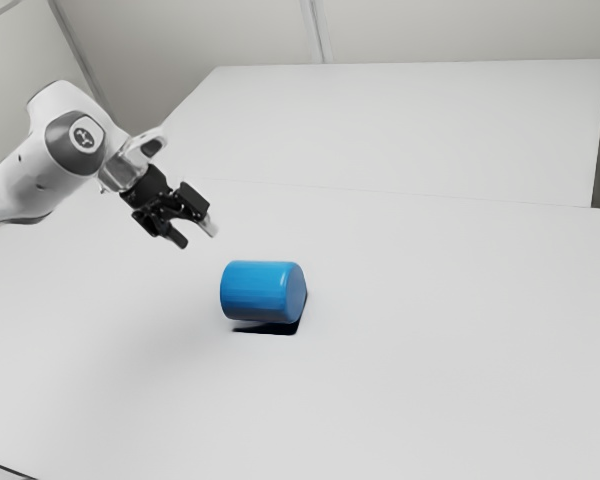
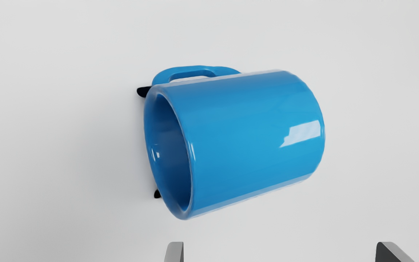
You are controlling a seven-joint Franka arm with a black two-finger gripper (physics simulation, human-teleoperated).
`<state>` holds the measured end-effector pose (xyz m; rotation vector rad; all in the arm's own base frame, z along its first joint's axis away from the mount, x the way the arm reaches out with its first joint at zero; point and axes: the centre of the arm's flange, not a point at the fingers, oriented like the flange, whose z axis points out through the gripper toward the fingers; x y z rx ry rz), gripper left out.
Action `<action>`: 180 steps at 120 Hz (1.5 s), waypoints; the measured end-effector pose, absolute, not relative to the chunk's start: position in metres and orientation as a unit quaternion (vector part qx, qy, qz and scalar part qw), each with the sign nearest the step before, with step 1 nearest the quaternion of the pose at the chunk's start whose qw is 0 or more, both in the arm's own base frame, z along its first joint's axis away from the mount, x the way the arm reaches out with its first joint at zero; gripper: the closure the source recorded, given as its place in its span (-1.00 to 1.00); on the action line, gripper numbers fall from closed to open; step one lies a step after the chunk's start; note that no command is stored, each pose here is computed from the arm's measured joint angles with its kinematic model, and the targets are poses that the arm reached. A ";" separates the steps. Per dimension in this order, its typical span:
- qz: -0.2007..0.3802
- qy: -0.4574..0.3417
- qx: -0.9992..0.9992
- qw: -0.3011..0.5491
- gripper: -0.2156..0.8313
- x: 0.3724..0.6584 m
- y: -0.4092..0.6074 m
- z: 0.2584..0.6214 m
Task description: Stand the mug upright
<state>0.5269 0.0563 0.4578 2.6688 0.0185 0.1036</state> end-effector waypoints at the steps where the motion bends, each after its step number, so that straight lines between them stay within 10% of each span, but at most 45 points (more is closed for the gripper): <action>1: 0.039 0.007 0.971 0.235 -0.52 0.527 0.057 0.457; 94: 0.124 0.040 0.904 0.408 -0.52 0.503 0.076 0.337; 180: 0.207 0.002 0.843 0.497 -0.40 0.495 0.052 0.304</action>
